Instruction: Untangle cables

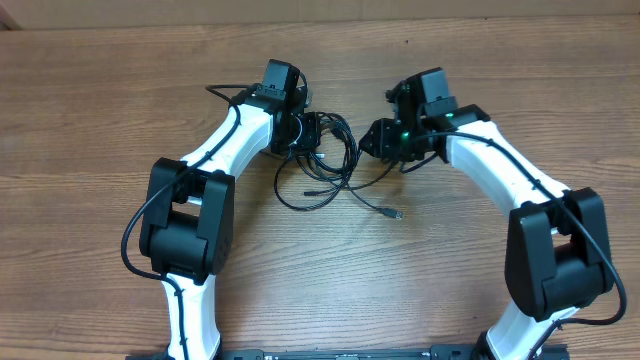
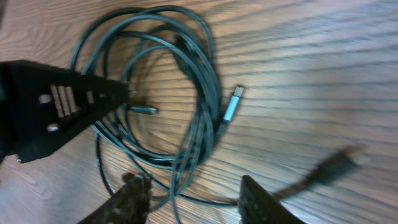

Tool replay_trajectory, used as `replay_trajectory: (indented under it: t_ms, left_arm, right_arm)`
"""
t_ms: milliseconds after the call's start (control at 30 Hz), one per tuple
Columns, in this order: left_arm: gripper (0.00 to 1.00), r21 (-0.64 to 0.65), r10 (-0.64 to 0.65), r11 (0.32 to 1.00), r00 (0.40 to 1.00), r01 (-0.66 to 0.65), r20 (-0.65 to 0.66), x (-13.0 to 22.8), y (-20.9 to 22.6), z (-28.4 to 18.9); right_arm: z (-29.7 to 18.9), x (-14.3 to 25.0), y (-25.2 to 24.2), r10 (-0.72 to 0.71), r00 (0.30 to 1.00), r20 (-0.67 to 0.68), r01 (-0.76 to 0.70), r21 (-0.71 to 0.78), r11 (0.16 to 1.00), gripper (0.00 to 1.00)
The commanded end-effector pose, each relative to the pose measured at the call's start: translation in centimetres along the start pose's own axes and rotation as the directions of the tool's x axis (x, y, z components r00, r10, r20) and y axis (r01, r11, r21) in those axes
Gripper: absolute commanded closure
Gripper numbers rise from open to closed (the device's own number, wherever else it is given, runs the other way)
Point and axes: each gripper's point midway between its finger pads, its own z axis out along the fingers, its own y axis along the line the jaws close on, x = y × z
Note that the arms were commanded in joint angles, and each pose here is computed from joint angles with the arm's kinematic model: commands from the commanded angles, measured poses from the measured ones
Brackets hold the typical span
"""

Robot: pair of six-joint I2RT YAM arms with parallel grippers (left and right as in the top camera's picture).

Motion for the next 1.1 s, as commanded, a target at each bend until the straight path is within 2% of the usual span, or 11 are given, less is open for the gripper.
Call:
replay_trajectory:
  t_ms: [0, 233, 400, 500, 667, 967, 1067]
  left_arm:
    - [0.96, 0.002, 0.015, 1.0, 1.0, -0.015, 0.023, -0.2, -0.6, -1.0]
    - [0.96, 0.002, 0.015, 1.0, 1.0, -0.015, 0.023, -0.2, -0.6, -1.0]
    - [0.96, 0.001, 0.015, 1.0, 1.0, -0.015, 0.022, -0.2, -0.6, -1.0]
    - [0.96, 0.002, 0.015, 1.0, 1.0, -0.015, 0.023, -0.2, -0.6, -1.0]
    - [0.96, 0.002, 0.015, 1.0, 1.0, -0.015, 0.023, -0.2, -0.6, -1.0]
    - [0.96, 0.031, 0.016, 0.999, 1.0, -0.017, 0.014, -0.1, -1.1, -1.0]
    - [0.96, 0.031, 0.017, 0.999, 1.0, -0.018, 0.016, -0.1, -1.1, -1.0]
  right_arm:
    - [-0.3, -0.9, 1.5, -0.064, 0.997, 0.052, 0.063, 0.028, 0.998, 0.57]
    - [2.5, -1.4, 1.1, -0.117, 0.99, 0.082, 0.11, 0.088, 0.99, 0.59]
    - [5.4, -0.4, -0.2, -0.097, 0.995, 0.029, 0.095, 0.082, 0.992, 0.59]
    - [7.3, 0.7, -0.9, -0.077, 0.997, -0.021, 0.078, 0.061, 0.995, 0.64]
    - [7.3, 0.6, -1.0, -0.058, 0.998, -0.017, 0.059, 0.062, 0.996, 0.75]
    - [7.4, 0.4, -0.9, -0.065, 0.998, -0.006, 0.065, 0.061, 0.996, 0.78]
    - [7.4, -0.1, -0.7, -0.074, 0.997, 0.014, 0.073, 0.054, 0.996, 0.74]
